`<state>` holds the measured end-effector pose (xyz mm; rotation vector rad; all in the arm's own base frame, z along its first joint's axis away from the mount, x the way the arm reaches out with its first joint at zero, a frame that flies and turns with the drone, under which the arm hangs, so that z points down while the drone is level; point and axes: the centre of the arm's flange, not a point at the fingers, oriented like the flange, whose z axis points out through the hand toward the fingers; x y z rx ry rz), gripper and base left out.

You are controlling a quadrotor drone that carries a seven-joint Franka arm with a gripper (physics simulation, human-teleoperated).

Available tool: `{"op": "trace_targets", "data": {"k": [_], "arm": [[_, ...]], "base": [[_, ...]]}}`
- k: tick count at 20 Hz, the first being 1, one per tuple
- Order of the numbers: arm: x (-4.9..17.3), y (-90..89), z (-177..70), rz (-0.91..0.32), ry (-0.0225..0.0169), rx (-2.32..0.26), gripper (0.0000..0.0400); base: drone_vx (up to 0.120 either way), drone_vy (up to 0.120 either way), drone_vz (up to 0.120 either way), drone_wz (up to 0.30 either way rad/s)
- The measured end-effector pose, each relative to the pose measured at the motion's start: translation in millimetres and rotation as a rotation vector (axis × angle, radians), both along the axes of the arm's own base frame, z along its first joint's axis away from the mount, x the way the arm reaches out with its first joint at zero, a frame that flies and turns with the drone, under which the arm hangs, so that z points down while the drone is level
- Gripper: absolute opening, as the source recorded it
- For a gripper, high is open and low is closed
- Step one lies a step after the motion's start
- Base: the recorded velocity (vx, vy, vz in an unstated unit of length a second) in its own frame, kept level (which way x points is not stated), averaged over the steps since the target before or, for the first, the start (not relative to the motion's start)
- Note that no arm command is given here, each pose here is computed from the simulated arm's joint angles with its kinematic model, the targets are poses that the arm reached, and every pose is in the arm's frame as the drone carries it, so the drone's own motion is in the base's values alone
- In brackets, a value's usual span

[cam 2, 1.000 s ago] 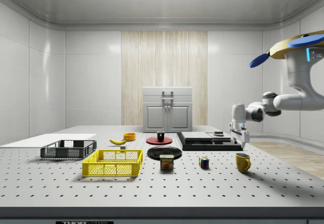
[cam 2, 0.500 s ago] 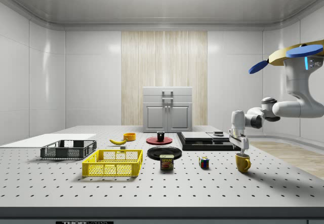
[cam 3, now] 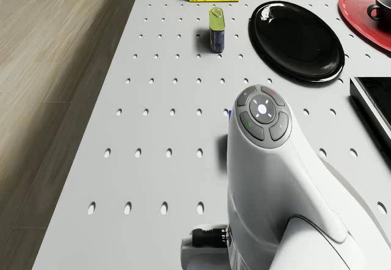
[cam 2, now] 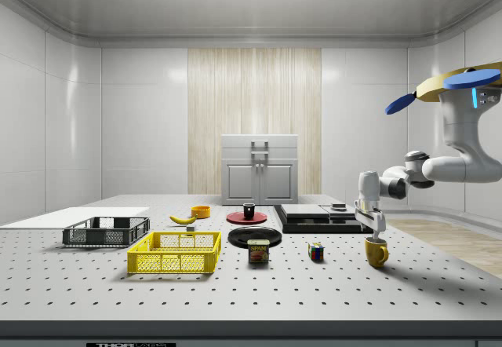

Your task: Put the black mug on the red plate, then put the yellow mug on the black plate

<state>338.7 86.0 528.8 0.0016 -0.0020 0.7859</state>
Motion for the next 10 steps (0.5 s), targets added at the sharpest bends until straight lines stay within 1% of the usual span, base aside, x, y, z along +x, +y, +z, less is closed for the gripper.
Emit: {"op": "trace_targets", "data": {"k": [2, 4, 10], "arm": [[-1.4, 0.0, 0, 0.0, 0.0, 0.0, 0.04], [-2.4, 0.0, 0, 0.0, 0.0, 0.0, 0.04], [-3.5, 0.0, 12, 0.0, 0.0, 0.0, 0.04]], "base": [[0.0, 0.0, 0.0, 0.0], [0.0, 0.0, 0.0, 0.0], [0.0, 0.0, 0.0, 0.0]]}}
